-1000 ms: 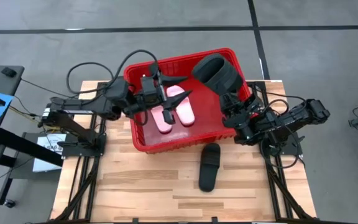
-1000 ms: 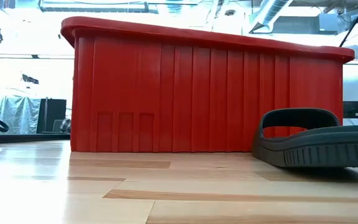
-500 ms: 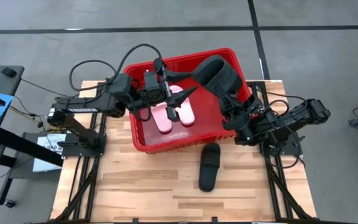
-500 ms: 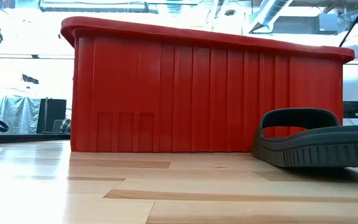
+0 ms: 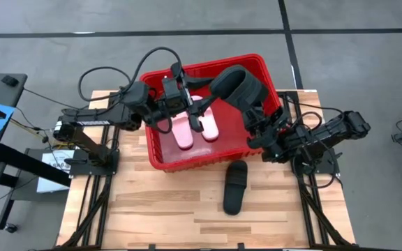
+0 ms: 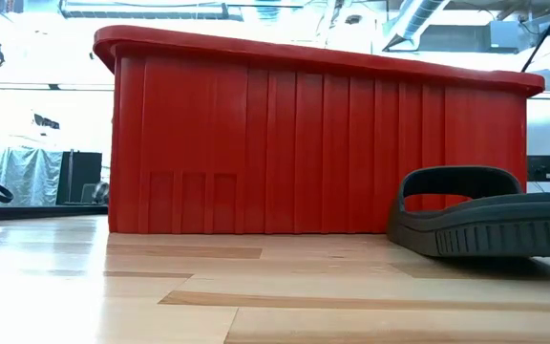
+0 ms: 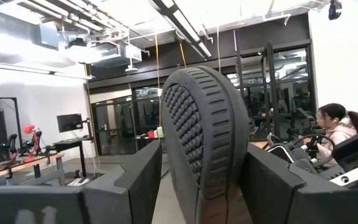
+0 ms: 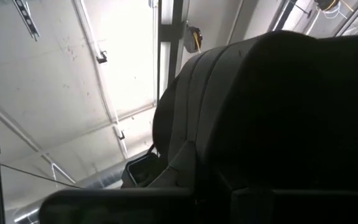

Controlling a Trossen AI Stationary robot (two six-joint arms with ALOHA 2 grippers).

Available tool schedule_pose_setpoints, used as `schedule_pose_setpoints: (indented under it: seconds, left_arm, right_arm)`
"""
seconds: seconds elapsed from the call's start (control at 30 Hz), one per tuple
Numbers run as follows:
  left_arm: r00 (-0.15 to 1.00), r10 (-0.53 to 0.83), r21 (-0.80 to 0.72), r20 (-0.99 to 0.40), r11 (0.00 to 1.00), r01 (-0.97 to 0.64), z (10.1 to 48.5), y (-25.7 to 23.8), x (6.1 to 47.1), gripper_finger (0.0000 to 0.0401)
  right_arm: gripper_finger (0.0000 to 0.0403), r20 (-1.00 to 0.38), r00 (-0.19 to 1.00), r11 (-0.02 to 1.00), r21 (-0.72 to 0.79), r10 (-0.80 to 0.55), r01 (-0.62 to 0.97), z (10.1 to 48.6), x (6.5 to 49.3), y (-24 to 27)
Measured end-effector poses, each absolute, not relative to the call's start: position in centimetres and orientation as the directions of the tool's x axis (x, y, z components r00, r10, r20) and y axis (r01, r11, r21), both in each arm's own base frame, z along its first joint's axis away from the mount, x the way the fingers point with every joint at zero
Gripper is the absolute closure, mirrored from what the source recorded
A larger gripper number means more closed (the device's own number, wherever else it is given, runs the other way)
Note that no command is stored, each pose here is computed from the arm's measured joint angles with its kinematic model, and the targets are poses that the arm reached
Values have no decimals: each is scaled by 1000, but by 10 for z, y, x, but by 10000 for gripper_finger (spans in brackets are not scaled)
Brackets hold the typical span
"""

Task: Pick and place slides into bin
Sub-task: Put the bottom black slipper in the red bin

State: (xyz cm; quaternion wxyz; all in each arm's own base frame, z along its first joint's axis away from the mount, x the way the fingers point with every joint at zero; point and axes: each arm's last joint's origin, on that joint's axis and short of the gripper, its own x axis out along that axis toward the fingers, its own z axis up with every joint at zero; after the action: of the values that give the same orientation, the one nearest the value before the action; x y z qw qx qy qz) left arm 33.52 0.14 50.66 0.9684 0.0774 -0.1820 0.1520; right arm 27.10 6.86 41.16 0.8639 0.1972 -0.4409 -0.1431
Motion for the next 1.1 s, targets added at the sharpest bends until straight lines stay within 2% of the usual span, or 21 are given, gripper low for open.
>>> schedule_pose_setpoints:
  seconds: [0.2, 0.3, 0.37, 0.5, 0.77, 1.1]
  left_arm:
    - [884, 268, 110, 384, 937, -332, 507, 1, 335, 214]
    - [884, 270, 131, 382, 931, -340, 507, 1, 335, 231]
    - [885, 269, 132, 380, 931, -340, 507, 1, 335, 265]
    - [886, 272, 127, 376, 932, -340, 507, 1, 335, 371]
    - [884, 279, 130, 375, 928, -348, 507, 2, 335, 374]
    - [884, 290, 154, 368, 918, -365, 508, 2, 334, 374]
  right_arm:
    - [401, 709, 572, 885, 460, -413, 69, 412, 271, 69]
    - [401, 707, 575, 886, 459, -412, 71, 411, 271, 69]
    - [401, 706, 576, 886, 458, -412, 73, 411, 272, 69]
    - [401, 702, 581, 887, 455, -412, 78, 411, 272, 69]
    - [392, 702, 579, 887, 454, -414, 84, 411, 273, 67]
    - [321, 707, 576, 895, 434, -410, 104, 411, 272, 67]
